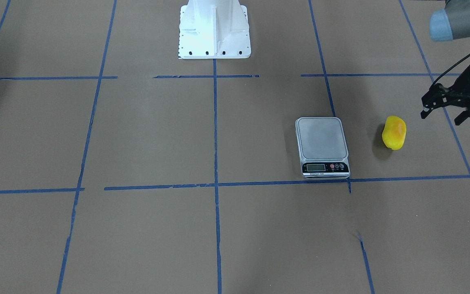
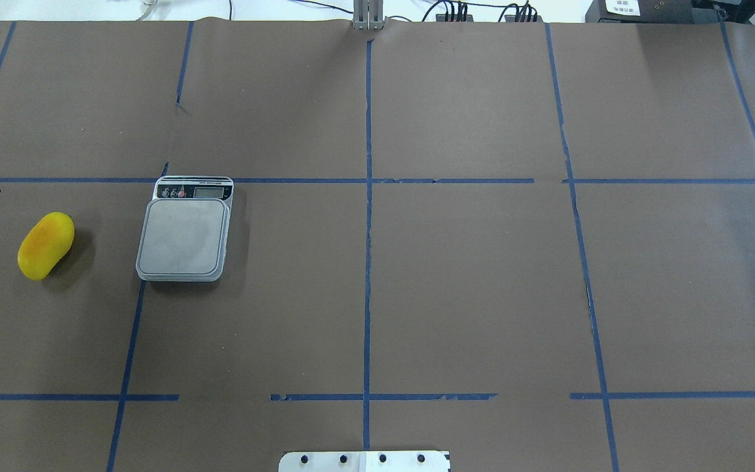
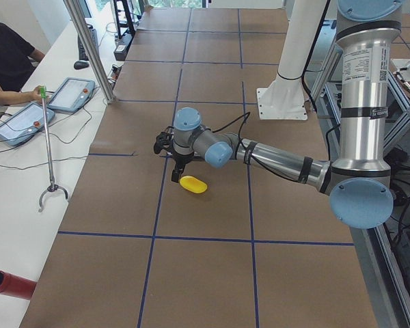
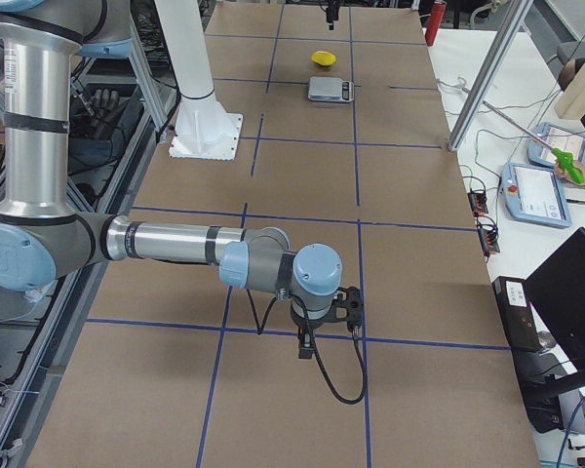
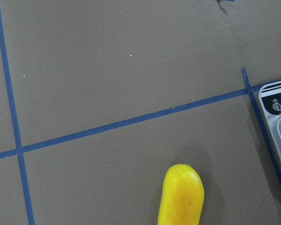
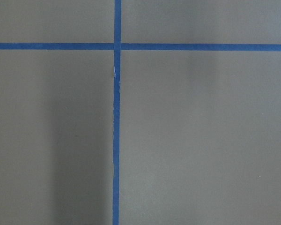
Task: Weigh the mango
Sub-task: 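Lower the left gripper onto the yellow mango and close it, then lift the mango with the left gripper off the table, then carry the mango with the left gripper over the scale tray and lower it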
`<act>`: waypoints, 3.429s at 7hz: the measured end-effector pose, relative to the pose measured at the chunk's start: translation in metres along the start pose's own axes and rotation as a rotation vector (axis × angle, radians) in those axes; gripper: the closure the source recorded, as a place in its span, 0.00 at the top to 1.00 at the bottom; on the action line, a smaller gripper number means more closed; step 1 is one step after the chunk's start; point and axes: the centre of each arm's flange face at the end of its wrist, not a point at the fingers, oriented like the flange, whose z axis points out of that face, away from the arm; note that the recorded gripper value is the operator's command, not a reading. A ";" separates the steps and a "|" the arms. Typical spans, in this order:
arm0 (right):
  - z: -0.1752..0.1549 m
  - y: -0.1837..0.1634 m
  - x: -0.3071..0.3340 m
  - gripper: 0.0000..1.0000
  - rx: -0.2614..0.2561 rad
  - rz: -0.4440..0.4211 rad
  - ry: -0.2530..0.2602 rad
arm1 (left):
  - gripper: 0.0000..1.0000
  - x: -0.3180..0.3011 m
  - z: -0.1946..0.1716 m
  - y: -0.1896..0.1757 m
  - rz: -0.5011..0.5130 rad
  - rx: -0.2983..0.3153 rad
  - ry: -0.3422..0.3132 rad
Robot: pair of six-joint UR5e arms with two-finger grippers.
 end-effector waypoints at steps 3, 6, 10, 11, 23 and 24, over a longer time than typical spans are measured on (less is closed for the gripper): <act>0.000 0.000 0.000 1.00 0.000 -0.001 0.000 | 1.00 0.021 0.071 0.024 -0.054 -0.035 0.031; 0.000 0.000 0.000 1.00 0.000 0.000 0.000 | 0.93 0.030 0.110 0.018 -0.061 -0.067 0.018; 0.000 0.000 0.000 1.00 0.000 0.000 0.000 | 0.00 0.035 0.118 0.011 -0.064 -0.068 0.020; 0.000 0.000 0.000 1.00 0.000 0.000 0.000 | 0.00 0.044 0.099 0.013 -0.053 -0.060 0.040; 0.000 0.000 0.000 1.00 0.000 -0.002 0.000 | 0.00 0.239 0.058 -0.101 -0.269 -0.156 0.125; 0.000 0.000 0.000 1.00 0.001 -0.002 0.000 | 0.00 0.235 0.080 -0.100 -0.264 -0.160 0.120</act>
